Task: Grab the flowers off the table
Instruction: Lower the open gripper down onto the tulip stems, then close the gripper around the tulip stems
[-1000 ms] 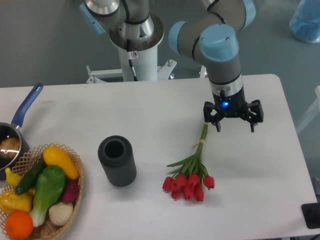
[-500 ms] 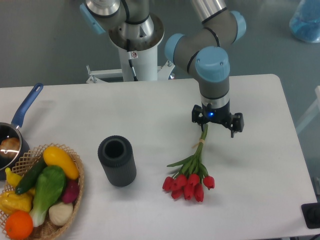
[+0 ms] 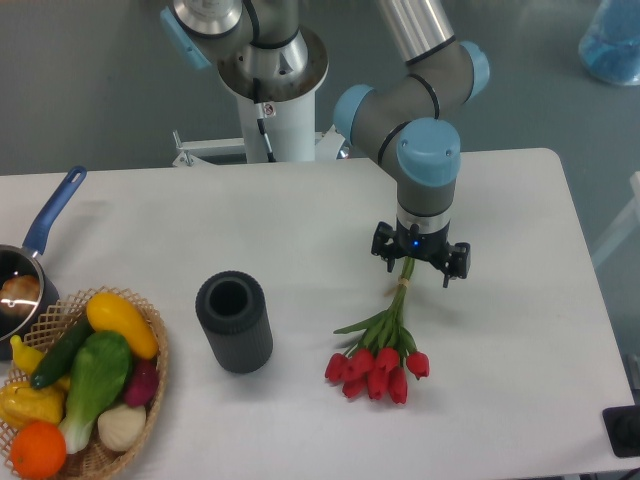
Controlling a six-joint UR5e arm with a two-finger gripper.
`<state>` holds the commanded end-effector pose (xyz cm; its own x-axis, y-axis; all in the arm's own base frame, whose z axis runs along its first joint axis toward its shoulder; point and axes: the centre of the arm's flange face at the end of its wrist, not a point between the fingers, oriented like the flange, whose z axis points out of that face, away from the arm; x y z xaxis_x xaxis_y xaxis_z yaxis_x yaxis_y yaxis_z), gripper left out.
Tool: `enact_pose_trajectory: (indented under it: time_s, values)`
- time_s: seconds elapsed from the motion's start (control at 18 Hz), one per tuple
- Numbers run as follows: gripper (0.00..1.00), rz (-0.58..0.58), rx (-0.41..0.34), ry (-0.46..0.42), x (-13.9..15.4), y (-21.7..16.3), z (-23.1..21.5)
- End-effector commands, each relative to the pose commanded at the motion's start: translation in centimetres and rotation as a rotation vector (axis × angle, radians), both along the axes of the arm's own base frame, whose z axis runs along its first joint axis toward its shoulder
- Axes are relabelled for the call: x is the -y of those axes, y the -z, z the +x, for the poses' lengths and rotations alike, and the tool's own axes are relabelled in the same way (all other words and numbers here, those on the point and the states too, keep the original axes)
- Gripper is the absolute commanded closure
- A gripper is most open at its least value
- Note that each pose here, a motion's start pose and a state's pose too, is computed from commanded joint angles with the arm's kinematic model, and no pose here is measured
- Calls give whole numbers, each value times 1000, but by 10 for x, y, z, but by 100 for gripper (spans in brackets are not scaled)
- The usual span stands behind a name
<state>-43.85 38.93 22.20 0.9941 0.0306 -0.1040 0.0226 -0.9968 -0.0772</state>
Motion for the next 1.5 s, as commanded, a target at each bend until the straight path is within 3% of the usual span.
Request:
enact_pose_trajectory:
  time_s: [0.17, 0.39, 1.33, 1.44, 1.5]
  values:
    - [0, 23, 18, 65, -9, 4, 4]
    - [0, 62, 46, 66, -11, 8, 4]
    - [3, 31, 86, 62, -11, 34, 3]
    - [17, 32, 81, 65, -12, 31, 3]
    - [17, 31, 82, 65, -12, 32, 3]
